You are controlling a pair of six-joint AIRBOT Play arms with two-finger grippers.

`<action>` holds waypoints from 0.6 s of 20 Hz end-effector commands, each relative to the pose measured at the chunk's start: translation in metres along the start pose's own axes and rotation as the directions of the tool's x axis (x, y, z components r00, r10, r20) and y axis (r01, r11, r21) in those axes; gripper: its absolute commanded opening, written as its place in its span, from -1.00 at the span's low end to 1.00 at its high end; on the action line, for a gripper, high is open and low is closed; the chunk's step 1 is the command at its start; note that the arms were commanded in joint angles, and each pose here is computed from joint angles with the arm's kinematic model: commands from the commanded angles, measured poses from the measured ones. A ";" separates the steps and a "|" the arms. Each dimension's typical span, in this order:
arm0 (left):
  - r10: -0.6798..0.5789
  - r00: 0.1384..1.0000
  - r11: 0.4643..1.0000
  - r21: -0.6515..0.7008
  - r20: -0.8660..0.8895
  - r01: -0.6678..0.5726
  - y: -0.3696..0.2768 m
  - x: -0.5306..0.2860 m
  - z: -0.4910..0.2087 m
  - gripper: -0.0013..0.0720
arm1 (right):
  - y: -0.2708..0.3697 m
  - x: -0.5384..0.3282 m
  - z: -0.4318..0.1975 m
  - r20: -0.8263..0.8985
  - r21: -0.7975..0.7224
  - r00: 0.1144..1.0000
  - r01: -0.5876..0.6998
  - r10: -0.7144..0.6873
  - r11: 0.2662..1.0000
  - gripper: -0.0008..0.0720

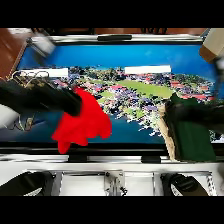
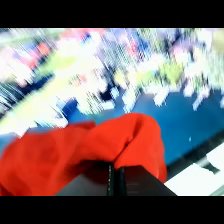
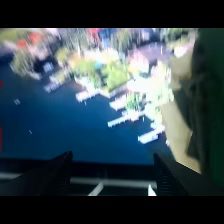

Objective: Fold the shirts.

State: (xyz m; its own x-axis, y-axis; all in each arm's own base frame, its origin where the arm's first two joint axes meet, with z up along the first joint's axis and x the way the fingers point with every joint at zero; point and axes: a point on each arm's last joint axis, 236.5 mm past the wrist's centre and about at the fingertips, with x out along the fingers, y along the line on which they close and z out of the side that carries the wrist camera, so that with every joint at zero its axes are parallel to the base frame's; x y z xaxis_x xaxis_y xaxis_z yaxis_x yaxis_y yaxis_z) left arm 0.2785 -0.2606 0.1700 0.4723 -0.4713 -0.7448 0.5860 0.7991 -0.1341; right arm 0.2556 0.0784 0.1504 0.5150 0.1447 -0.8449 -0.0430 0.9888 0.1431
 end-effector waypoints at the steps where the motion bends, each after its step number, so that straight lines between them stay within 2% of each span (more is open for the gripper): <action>1: -0.158 0.983 0.969 -0.207 -0.093 0.136 -0.047 0.089 -0.091 -0.85 | 0.016 0.073 -0.059 -0.143 0.084 0.985 -0.082 0.093 0.993 0.68; 2: -0.182 0.977 0.955 -0.255 -0.109 0.150 -0.052 0.100 -0.102 -0.83 | 0.024 0.084 -0.064 -0.144 0.115 0.981 -0.117 0.133 0.986 0.68; 3: -0.185 0.974 0.951 -0.273 -0.134 0.144 -0.051 0.104 -0.109 -0.48 | 0.030 0.091 -0.064 -0.134 0.133 0.978 -0.140 0.158 0.981 0.68; 4: -0.179 0.974 0.950 -0.280 -0.141 0.134 -0.047 0.103 -0.108 0.33 | 0.031 0.093 -0.058 -0.115 0.135 0.980 -0.146 0.162 0.980 0.68; 5: -0.157 0.976 0.951 -0.288 -0.148 0.109 -0.035 0.097 -0.103 1.00 | 0.031 0.093 -0.051 -0.092 0.131 0.983 -0.148 0.161 0.980 0.68; 7: -0.044 0.972 0.965 -0.260 -0.231 -0.018 0.014 0.070 -0.101 0.99 | 0.028 0.088 -0.038 -0.049 0.106 0.989 -0.136 0.142 0.985 0.68; 8: 0.052 0.954 0.968 -0.220 -0.294 -0.121 0.052 0.048 -0.106 0.99 | 0.025 0.085 -0.034 -0.042 0.092 0.991 -0.126 0.130 0.988 0.68; 10: 0.217 0.888 0.927 -0.199 -0.405 -0.318 0.125 0.004 -0.128 0.99 | 0.019 0.084 -0.037 -0.060 0.075 0.993 -0.098 0.103 0.992 0.68; 12: 0.214 0.828 0.861 -0.300 -0.519 -0.410 0.165 -0.018 -0.170 0.99 | 0.014 0.083 -0.051 -0.120 0.071 0.989 -0.074 0.082 0.995 0.68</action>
State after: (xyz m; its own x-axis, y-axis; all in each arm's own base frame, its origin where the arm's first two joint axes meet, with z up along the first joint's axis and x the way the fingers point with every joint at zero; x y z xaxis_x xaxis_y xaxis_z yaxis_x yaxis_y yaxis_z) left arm 0.2795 -0.1476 0.0594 0.3175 -0.2049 -0.9258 0.2653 0.9566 -0.1208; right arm 0.2620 0.1124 0.0618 0.4400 0.2550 -0.8611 -0.0237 0.9618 0.2727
